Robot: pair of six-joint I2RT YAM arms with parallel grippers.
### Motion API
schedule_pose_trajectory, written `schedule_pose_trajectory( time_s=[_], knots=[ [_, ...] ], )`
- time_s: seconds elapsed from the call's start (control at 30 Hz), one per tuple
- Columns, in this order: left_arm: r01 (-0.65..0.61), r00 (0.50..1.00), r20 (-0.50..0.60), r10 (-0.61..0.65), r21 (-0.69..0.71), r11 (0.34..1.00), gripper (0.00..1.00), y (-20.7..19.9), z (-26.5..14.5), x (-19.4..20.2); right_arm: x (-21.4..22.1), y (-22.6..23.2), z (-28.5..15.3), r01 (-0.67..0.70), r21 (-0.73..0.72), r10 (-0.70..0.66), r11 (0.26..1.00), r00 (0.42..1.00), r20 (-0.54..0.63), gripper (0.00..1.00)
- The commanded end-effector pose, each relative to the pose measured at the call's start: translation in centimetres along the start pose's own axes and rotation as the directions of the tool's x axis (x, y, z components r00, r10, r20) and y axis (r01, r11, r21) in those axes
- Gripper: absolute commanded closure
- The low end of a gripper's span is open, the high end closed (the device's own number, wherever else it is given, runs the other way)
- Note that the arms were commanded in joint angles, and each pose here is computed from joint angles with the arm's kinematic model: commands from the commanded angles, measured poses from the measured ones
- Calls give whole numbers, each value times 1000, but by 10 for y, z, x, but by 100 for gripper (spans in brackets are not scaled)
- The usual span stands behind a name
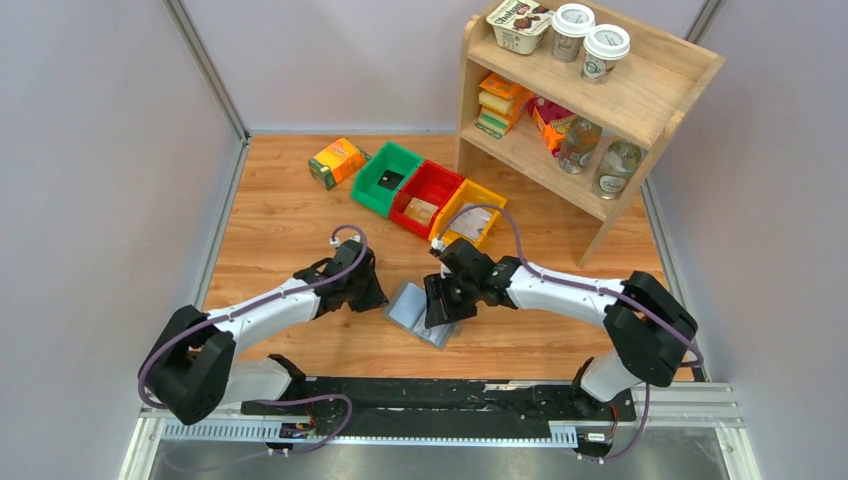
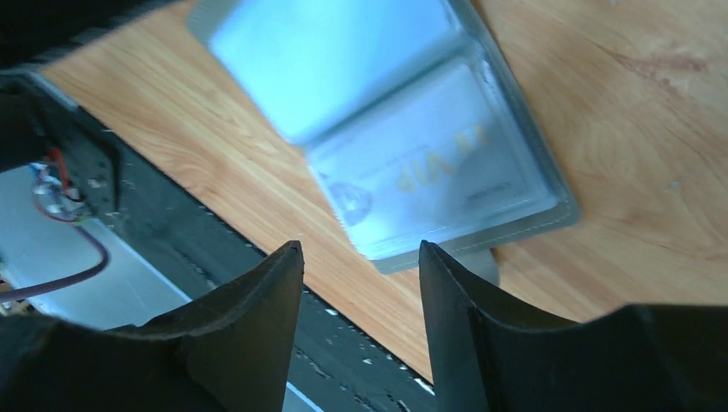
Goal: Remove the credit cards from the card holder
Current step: Open the card holder at the center of the board.
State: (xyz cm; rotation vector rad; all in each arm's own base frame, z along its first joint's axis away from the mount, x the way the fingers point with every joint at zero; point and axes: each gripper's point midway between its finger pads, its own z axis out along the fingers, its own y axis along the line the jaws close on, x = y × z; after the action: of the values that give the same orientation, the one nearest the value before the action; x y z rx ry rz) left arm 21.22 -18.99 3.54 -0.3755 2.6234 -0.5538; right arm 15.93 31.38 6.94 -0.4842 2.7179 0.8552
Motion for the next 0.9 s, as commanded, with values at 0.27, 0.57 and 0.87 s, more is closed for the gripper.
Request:
schedule_pose_trajectory(
  time_s=[0.27,0.57,0.87],
  knots=[
    [-64,996,60,59,70,996,60,-18,-24,-16,-5,-69,16,81,214,-61,974,993,-98,44],
    [-58,998,11,57,196,979,50,-40,-21,-6,-57,-75,8,266,321,-255,909,964,-75,42],
    [36,997,-71,-22,202,979,50,-37,-3,11,-68,-42,-15,191,234,-210,953,976,59,41]
  ],
)
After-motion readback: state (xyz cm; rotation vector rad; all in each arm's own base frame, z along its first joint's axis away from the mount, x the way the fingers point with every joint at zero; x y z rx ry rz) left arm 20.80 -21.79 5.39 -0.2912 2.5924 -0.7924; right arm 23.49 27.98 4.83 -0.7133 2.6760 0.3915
